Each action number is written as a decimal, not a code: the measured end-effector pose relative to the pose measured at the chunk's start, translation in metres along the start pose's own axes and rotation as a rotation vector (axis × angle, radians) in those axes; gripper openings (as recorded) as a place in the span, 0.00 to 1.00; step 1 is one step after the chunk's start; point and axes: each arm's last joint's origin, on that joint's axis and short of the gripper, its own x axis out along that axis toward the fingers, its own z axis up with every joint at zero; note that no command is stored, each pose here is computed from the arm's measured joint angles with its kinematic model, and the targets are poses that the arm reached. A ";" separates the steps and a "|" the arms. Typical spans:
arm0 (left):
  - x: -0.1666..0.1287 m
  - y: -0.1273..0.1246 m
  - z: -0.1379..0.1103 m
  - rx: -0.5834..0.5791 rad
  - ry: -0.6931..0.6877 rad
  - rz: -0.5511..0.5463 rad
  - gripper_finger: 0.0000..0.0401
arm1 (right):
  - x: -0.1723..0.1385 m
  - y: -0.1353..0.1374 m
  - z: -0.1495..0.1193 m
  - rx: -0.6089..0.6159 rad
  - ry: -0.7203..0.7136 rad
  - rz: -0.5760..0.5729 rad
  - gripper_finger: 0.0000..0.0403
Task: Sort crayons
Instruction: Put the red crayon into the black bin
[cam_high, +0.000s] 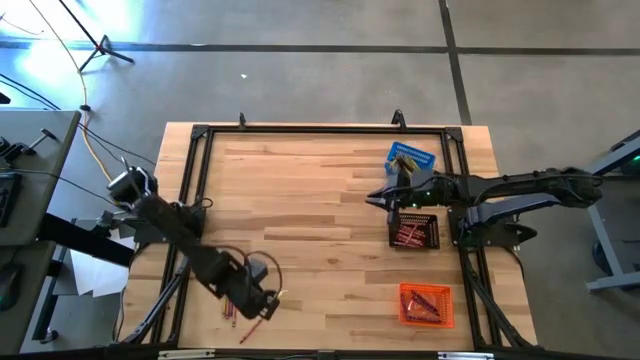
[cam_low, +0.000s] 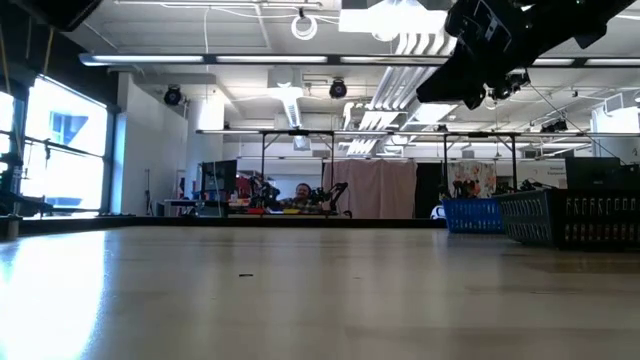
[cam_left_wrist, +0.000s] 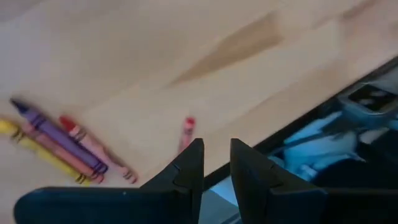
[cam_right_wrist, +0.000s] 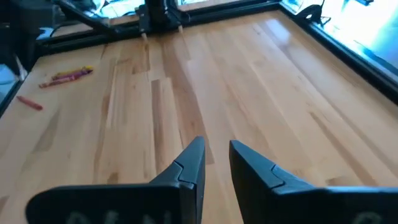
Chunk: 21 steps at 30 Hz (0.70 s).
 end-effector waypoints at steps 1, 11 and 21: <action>0.007 0.000 -0.005 -0.007 0.013 0.011 0.17 | 0.001 0.001 -0.001 0.005 0.005 0.004 0.15; 0.068 -0.013 -0.034 0.002 0.088 0.054 0.17 | 0.013 0.012 -0.008 0.057 0.051 0.039 0.15; 0.087 -0.015 -0.045 0.037 0.097 0.121 0.17 | 0.027 0.024 -0.018 0.076 0.105 0.076 0.15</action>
